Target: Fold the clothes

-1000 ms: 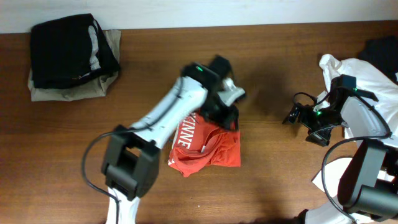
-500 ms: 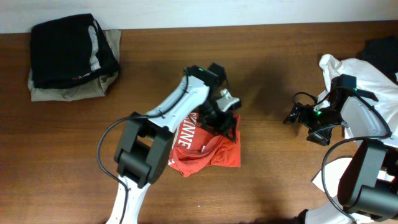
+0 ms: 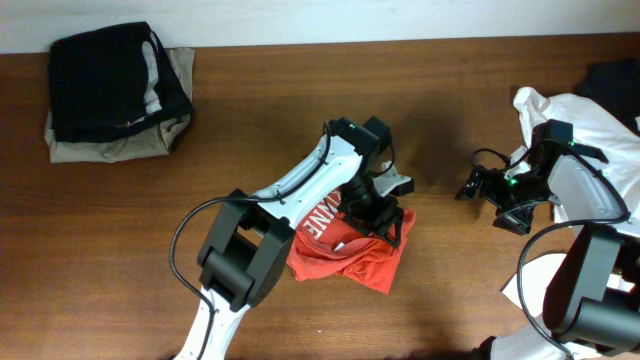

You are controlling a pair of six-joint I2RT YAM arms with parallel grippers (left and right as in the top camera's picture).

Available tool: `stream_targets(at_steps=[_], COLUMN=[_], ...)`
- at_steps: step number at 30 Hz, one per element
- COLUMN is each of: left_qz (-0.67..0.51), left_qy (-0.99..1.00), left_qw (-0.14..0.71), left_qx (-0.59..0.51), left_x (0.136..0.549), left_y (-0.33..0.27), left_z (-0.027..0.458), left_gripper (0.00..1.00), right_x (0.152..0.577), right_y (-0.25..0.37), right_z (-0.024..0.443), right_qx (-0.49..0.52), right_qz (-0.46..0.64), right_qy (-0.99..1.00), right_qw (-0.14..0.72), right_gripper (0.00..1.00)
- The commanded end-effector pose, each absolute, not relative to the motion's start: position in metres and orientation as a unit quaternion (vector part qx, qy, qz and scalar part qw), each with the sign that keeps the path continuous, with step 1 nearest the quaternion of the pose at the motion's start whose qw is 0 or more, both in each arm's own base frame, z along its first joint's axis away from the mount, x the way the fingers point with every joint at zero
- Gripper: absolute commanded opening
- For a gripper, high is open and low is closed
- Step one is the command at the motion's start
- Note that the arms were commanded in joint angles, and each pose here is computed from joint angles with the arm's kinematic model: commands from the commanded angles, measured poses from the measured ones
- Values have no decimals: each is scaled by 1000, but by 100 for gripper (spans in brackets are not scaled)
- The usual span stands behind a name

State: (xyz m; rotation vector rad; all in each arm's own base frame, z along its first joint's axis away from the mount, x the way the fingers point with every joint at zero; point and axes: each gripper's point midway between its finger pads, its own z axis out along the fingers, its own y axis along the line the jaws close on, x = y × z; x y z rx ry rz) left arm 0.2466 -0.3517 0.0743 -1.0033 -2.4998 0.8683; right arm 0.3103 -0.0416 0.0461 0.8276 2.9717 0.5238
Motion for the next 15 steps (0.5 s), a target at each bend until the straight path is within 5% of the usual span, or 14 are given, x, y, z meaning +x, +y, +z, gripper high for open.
stream_targets(at_steps=[1,5,9,15], left_qz=[331,249,167,169], left_qy=[-861,-879,-918,-974], left_qw=[107,25,-4,-12], left_qx=[-371,-405,-360,-151], left_x=[262,293,325,395], left_y=[-370,-353,-299,-194], left_z=[116,167,190,190], left_gripper=[67,99,99,99], right_x=[314,314,314,307], right_y=[-45,-45,-45,-48], right_z=[52,52,52,51], right_qx=[258,258,258,260], right_qz=[161,161,161,146], right_qy=[952,952,952,955], right_qw=[18,18,18,6], right_gripper=[99,99,99,99])
